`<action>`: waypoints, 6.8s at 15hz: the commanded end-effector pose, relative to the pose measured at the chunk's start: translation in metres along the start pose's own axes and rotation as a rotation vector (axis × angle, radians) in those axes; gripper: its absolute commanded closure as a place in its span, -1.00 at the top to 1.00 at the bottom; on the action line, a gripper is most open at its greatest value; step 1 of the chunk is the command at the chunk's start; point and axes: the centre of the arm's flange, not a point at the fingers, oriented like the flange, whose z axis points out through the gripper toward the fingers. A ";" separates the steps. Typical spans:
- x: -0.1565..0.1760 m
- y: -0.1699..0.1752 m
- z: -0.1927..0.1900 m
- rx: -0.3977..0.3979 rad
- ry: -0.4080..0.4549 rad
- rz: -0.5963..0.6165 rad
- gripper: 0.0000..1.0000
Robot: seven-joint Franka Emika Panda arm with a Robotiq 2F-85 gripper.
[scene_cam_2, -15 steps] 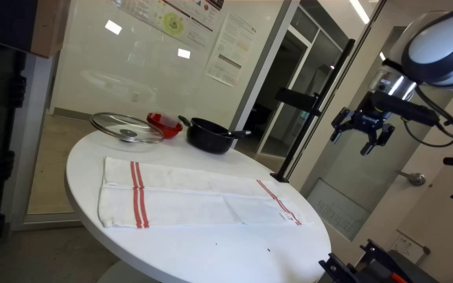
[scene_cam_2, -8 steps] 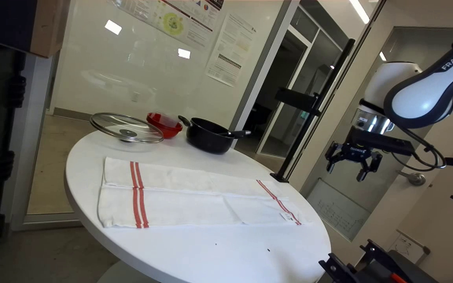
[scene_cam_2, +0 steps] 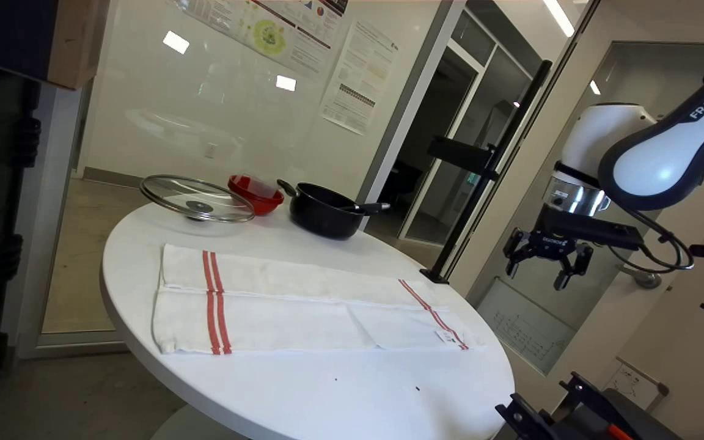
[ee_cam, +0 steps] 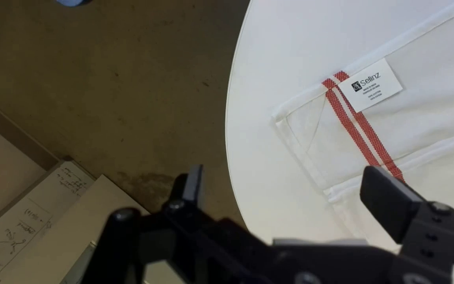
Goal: Fold the towel
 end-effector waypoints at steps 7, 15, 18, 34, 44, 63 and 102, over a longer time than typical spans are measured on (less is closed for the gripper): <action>0.008 -0.024 0.046 0.067 0.114 0.099 1.00; 0.010 -0.024 0.074 0.011 0.028 0.111 1.00; -0.002 -0.031 0.086 0.008 0.062 0.080 1.00; 0.029 -0.055 0.179 -0.089 0.036 0.190 1.00; 0.044 -0.082 0.204 -0.055 0.028 0.188 -0.28; 0.069 -0.101 0.105 -0.015 -0.073 0.069 -0.99; 0.217 -0.144 0.110 -0.072 -0.384 0.506 -0.99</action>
